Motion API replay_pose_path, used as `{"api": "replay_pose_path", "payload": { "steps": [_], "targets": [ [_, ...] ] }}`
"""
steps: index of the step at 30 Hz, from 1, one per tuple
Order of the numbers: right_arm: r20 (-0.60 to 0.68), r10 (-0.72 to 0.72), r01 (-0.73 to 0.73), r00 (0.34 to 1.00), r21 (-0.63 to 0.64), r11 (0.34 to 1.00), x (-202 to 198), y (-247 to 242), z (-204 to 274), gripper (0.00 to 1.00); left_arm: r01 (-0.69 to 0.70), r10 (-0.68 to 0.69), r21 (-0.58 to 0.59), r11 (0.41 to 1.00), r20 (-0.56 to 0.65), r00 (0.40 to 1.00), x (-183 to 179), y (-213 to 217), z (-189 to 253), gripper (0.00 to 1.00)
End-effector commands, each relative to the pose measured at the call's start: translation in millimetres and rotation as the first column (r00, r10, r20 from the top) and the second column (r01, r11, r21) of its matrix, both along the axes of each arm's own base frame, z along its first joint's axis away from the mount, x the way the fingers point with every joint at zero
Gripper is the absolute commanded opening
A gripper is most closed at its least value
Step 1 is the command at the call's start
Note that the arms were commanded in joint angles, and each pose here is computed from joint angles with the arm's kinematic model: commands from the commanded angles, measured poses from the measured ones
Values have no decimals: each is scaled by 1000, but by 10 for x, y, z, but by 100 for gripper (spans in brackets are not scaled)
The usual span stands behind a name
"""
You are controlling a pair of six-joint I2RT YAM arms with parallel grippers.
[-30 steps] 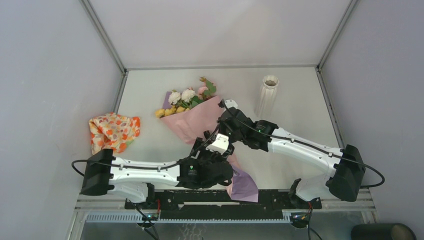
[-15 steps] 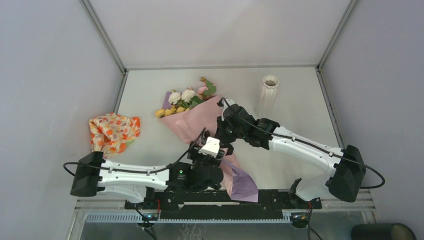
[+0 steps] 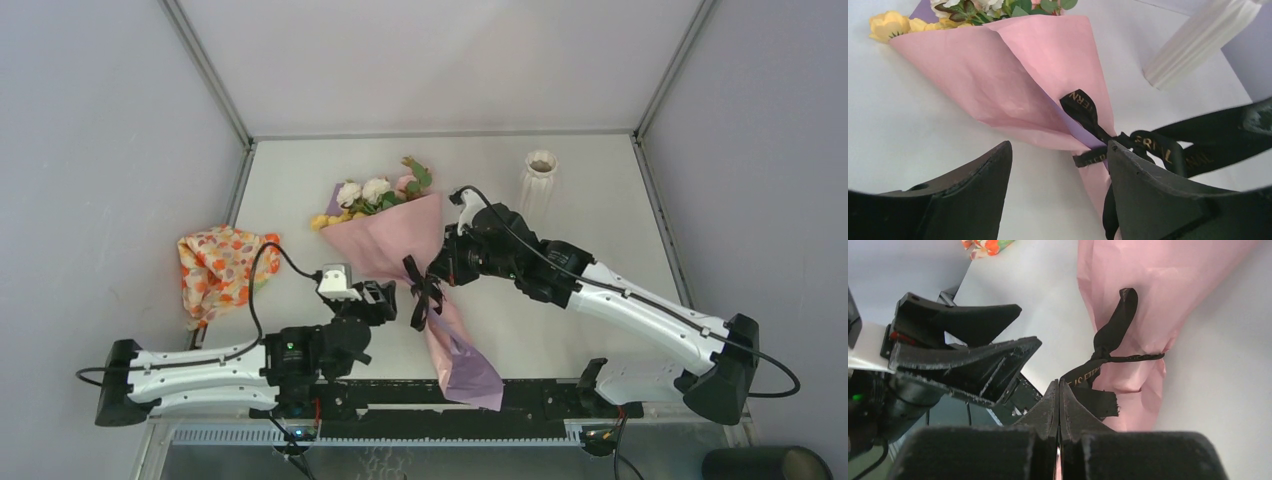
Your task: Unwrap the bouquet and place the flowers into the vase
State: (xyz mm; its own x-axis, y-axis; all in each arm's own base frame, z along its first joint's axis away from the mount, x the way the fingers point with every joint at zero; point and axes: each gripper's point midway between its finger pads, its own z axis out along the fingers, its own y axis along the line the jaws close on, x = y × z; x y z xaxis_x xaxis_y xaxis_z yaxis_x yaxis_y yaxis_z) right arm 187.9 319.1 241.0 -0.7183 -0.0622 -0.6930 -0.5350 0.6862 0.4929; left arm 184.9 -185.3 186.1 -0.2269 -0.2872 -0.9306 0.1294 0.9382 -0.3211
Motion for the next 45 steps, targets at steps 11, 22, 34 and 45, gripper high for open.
{"api": "replay_pose_path", "payload": {
  "steps": [11, 22, 34, 45],
  "targets": [
    [13, 92, -91, 996, -51, 995, 113, 394, 28, 0, 50, -53, -161, 986, -11, 999, -1, -40, 105, 77],
    [-86, 4, -23, 996, -223, 975, 697, 371, -613, 19, 26, -29, -168, 985, -17, 999, 0, 44, 43, 78],
    [48, -106, 115, 993, -260, 959, 748, 16, -292, 69, -6, 1, -146, 989, -40, 999, 57, 56, -44, 82],
    [3, -25, 25, 1000, -260, 965, 65, 55, -600, 60, -14, 8, -127, 992, -49, 999, 90, 49, -27, 84]
  ]
}}
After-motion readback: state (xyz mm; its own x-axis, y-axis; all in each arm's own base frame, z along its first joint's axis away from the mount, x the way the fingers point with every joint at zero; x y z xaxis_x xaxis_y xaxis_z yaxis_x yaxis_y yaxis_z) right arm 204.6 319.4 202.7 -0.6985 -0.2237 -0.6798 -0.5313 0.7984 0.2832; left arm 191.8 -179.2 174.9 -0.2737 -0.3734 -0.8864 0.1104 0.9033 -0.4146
